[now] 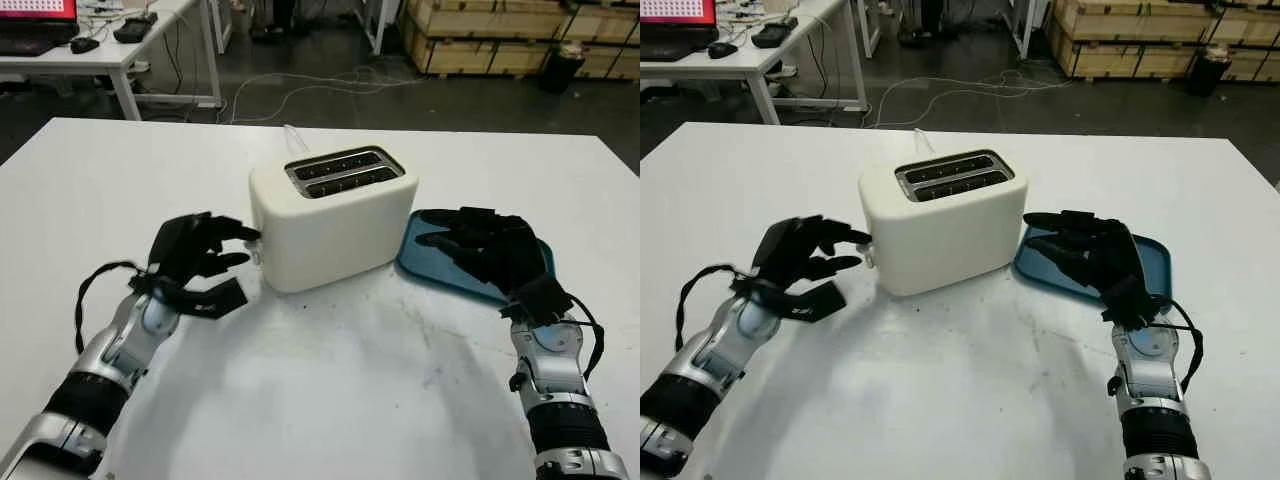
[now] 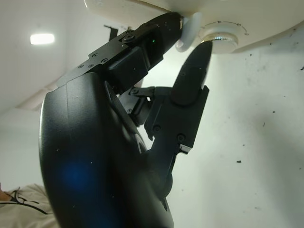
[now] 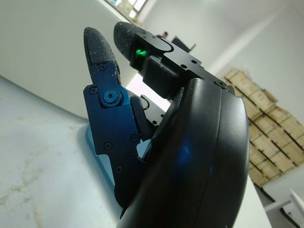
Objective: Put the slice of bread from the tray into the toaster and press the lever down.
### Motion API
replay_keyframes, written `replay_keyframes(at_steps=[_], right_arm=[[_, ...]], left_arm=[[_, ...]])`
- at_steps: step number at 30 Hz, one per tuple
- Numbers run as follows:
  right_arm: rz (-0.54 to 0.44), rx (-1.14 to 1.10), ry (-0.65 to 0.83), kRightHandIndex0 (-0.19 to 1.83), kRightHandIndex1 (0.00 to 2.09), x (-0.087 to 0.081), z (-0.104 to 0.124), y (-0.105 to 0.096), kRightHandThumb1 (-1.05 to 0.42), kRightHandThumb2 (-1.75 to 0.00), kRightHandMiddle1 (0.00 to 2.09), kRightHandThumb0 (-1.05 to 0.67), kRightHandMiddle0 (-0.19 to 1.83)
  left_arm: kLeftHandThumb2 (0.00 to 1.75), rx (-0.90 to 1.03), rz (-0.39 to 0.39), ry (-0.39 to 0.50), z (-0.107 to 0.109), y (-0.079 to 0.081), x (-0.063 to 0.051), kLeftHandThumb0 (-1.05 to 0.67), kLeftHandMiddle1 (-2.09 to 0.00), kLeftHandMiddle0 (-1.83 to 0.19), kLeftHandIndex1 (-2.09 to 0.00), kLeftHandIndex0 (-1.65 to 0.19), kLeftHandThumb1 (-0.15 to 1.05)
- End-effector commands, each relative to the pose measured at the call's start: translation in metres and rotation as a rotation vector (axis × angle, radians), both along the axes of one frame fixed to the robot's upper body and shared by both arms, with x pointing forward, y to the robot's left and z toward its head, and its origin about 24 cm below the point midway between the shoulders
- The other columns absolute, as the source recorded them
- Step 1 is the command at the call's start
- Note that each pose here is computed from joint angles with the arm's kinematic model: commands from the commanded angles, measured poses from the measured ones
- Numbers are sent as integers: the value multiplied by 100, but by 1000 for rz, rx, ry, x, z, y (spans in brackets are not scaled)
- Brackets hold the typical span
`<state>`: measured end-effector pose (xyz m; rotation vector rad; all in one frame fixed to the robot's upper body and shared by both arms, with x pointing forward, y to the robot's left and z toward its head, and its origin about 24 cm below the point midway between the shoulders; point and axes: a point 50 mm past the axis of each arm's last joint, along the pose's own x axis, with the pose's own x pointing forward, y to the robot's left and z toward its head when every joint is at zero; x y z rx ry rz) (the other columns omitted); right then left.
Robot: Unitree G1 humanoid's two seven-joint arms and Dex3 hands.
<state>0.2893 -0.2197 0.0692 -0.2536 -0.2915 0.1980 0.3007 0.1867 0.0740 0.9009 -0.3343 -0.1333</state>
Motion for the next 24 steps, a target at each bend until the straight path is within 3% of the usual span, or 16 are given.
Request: replay_keyframes(at_steps=[1,11,21,24], right_arm=[[-5,3,-29,108,23,3,5,-1,-88,0,0,-55,107],[-29,32,-33,104,20,13,15,-8,-89,0,0,-54,103],[-107,-97,-66,105,21,41,62,-38,-84,0,1,-53,104],[-118,-171,-70,106,21,47,76,-41,-83,0,1,-53,105]], left_arm=[[1,-51,-105,-58,13,-16,-5,-22,-143,-75,-3,-117,90],[0,-54,-41,-132,46,11,-13,-27,-141,-83,-3,-117,89],[0,21,62,-165,88,40,-21,-34,-138,-77,-2,-114,83],[0,64,80,-158,96,45,-19,-35,-127,-76,-1,-114,83]])
